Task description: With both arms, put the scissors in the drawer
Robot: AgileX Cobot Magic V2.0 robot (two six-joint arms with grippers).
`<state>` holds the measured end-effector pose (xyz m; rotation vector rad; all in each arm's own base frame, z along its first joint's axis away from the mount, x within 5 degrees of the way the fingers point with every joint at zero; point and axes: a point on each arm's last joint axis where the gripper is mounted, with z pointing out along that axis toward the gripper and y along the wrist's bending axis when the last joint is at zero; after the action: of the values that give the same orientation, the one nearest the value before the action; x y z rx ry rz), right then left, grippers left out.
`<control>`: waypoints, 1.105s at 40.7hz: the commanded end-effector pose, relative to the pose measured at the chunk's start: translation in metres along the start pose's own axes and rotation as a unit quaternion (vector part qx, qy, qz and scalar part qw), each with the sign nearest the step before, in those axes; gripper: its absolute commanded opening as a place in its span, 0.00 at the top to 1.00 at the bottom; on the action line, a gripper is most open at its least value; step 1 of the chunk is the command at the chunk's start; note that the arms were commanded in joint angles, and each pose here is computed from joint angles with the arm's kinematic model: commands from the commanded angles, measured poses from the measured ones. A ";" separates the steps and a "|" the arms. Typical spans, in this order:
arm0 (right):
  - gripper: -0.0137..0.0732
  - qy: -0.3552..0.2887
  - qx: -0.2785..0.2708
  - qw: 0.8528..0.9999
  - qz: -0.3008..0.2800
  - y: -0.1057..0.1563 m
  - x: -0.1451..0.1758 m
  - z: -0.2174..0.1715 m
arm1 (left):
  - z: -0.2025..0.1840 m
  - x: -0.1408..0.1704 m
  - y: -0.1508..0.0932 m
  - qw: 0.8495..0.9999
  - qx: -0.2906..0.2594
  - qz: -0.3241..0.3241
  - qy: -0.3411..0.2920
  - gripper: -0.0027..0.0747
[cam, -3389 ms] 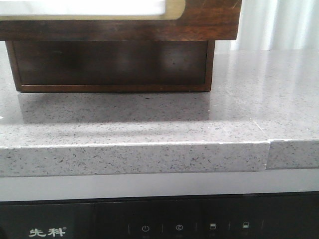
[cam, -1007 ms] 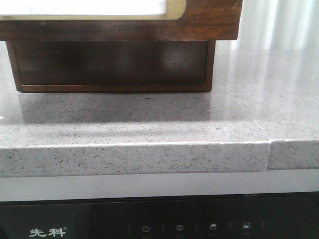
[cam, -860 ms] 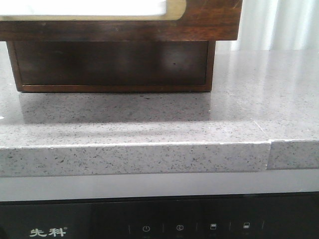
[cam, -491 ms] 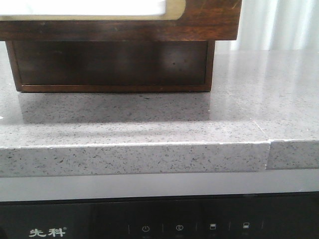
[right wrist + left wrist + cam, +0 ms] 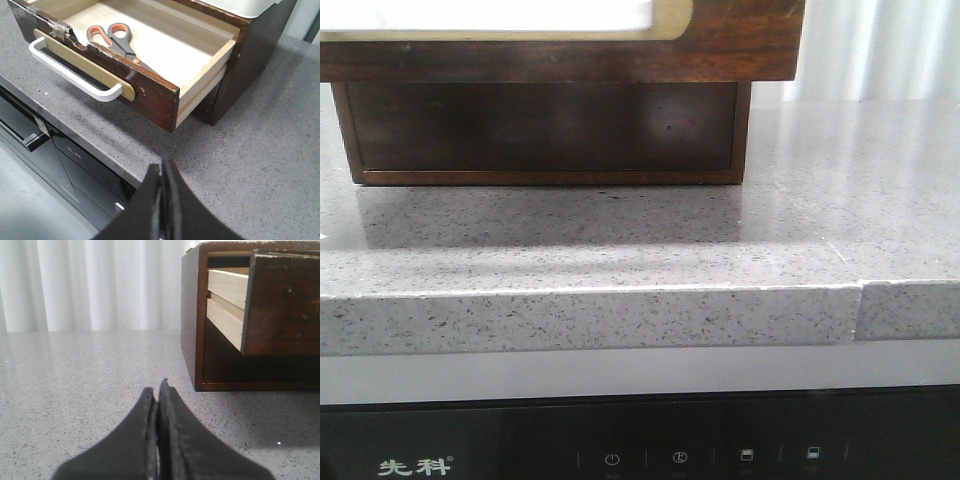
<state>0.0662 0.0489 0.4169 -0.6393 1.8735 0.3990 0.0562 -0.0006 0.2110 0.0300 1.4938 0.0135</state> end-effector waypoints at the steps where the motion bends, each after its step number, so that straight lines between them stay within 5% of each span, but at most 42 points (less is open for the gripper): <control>1: 0.92 -0.047 0.005 0.999 0.002 -0.001 -0.012 -0.003 | -0.001 -0.001 -0.001 0.999 0.007 -0.005 -0.042 0.99; 35: 0.92 -0.053 0.006 0.999 0.000 -0.001 -0.012 -0.004 | -0.001 -0.001 -0.001 0.999 0.007 -0.005 -0.042 0.99; 45: 0.92 -0.092 0.151 0.984 0.008 -0.020 0.030 -0.004 | -0.001 -0.001 -0.001 0.999 0.007 -0.005 -0.041 0.99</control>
<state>0.0658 0.0319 0.3925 -0.4741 1.8352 0.2564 0.0561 -0.0010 0.2118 0.0342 1.4848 0.0088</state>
